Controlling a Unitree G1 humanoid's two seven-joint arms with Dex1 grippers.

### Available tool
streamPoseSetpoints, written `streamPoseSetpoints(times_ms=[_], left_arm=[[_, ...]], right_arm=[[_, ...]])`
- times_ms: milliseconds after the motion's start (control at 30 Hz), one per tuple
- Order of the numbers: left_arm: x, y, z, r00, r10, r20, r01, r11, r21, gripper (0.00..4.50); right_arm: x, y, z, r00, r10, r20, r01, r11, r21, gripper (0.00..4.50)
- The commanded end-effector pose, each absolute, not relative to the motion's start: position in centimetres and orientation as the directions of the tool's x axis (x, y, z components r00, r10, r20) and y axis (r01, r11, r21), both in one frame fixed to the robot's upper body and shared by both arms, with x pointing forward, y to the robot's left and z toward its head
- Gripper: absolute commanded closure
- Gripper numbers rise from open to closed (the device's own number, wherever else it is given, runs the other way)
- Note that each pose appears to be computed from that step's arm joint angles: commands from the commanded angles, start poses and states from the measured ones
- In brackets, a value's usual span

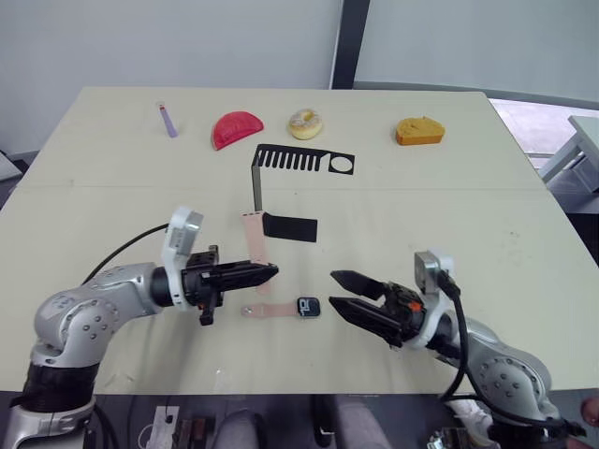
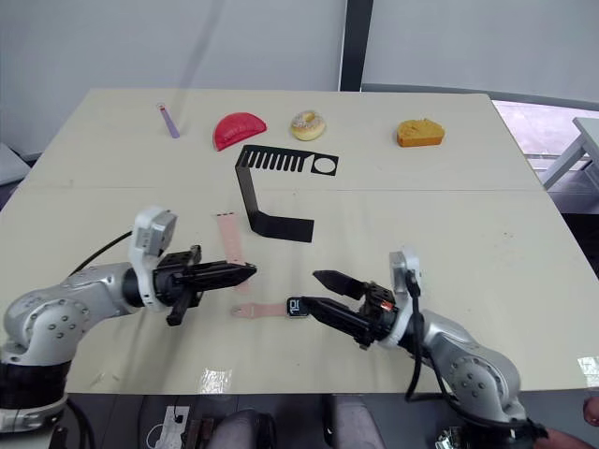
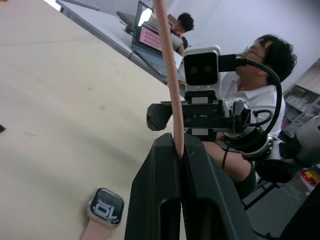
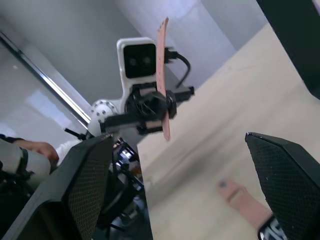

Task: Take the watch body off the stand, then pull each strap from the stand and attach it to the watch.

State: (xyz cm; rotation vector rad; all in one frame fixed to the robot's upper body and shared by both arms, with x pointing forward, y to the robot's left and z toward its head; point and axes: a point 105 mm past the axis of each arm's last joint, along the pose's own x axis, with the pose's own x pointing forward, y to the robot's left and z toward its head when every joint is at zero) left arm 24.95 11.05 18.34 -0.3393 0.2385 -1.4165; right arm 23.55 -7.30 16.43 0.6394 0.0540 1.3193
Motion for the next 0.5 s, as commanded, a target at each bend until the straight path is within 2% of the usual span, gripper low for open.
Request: streamPoseSetpoints(times_ms=[33,167,367,500], left_arm=[[24.5,10.0,18.7,0.097,-0.994,0.049,0.926,0.072,-0.371,4.5],[24.2,9.4,18.4,0.063,-0.997,0.039,0.925,0.044,-0.378,4.5],[24.1,8.6,18.4,0.033,-0.999,0.04,0.927,0.015,-0.374,4.5],[24.0,8.2,18.1,0.016,-0.999,0.032,0.93,0.003,-0.368,4.5]], right_arm=[[24.2,-6.5,17.8,0.282,0.878,0.386,-0.86,0.052,0.508,0.04],[25.2,-5.5,19.4,0.298,0.845,0.443,-0.83,-0.001,0.558,0.04],[25.3,-3.6,20.7,0.24,0.88,0.41,-0.849,-0.015,0.529,0.04],[25.1,-3.1,21.5,0.221,0.878,0.425,-0.855,-0.036,0.518,1.81]])
